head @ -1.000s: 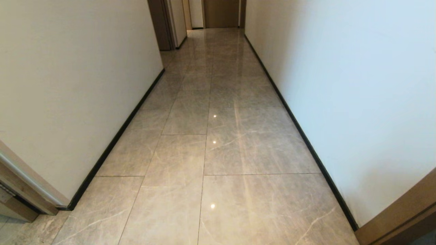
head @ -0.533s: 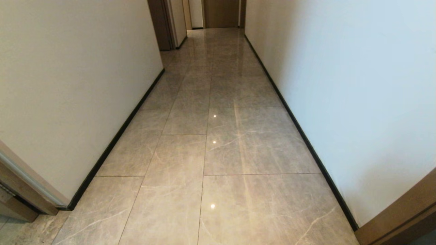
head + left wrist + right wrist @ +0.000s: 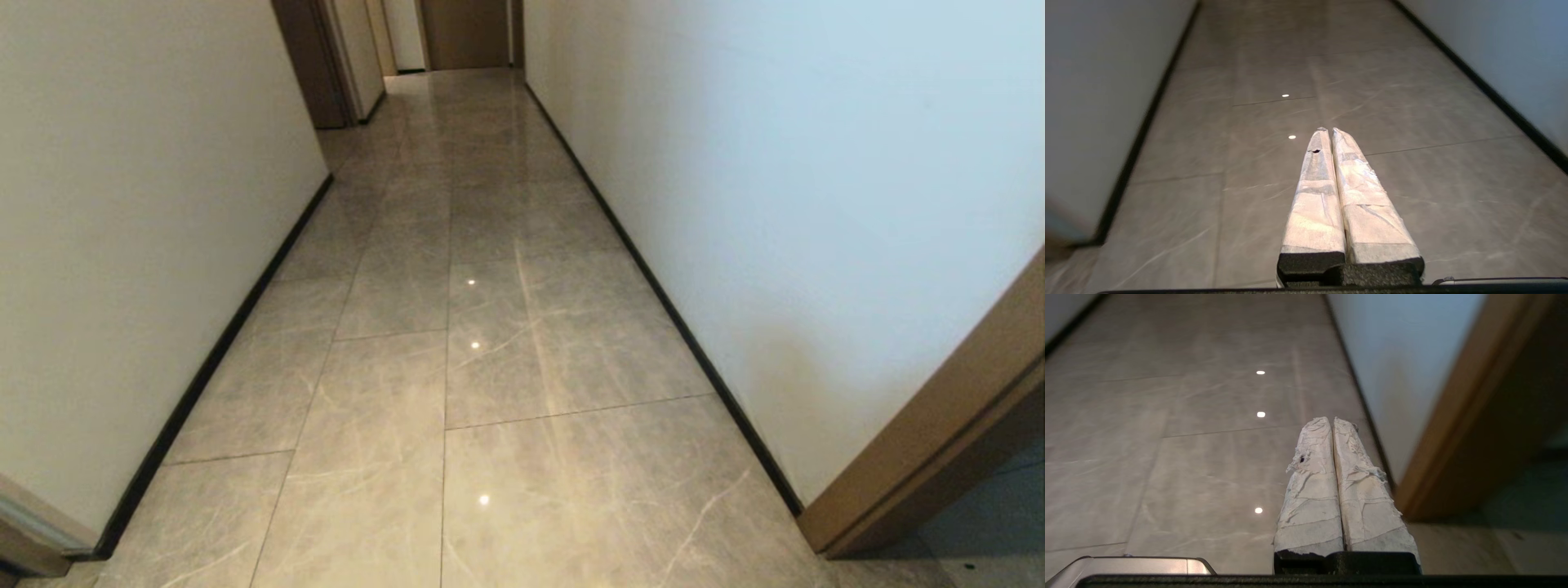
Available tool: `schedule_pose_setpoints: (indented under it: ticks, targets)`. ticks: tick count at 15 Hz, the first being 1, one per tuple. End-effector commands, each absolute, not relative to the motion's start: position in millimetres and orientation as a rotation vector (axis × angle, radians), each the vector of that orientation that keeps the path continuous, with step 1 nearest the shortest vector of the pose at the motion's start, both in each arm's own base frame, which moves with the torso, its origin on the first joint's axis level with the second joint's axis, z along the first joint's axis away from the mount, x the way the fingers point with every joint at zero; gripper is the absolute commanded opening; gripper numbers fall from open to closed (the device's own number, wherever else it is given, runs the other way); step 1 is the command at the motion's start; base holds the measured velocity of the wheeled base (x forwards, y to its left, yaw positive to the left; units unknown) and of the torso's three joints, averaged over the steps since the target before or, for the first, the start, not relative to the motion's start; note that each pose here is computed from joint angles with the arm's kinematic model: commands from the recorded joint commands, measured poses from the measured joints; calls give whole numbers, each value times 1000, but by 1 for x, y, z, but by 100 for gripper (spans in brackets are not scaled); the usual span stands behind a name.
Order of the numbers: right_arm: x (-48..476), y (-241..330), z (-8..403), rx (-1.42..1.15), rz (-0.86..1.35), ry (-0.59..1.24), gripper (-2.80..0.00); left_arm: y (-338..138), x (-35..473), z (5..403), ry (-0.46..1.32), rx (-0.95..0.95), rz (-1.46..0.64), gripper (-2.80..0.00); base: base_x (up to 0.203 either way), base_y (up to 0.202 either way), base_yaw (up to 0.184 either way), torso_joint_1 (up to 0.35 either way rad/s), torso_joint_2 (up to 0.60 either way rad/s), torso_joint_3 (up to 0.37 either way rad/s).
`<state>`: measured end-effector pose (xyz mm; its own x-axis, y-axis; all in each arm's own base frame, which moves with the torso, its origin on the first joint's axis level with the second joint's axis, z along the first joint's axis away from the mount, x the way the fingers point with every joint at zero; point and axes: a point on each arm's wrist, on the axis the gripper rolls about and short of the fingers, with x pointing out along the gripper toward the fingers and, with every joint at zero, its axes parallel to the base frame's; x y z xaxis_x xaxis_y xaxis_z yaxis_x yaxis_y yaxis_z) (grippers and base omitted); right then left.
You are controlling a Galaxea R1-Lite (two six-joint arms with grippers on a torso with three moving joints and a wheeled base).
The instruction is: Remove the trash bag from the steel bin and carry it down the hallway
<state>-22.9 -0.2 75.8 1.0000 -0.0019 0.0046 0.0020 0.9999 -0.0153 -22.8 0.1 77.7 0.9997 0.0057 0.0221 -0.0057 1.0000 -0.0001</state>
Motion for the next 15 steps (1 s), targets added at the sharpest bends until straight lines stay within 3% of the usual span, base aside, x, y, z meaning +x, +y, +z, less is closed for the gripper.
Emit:
schedule_pose_setpoints:
  ticks: [1,15]
  targets:
    - [-23,0,76,-15,-2,-5,-280,0,-22,74,-11,0,6,-280,-1,9,-173,2,2,2]
    - [-23,0,76,-12,-2,-4,-280,0,-22,74,-11,0,6,-280,1,9,-173,3,1,2]
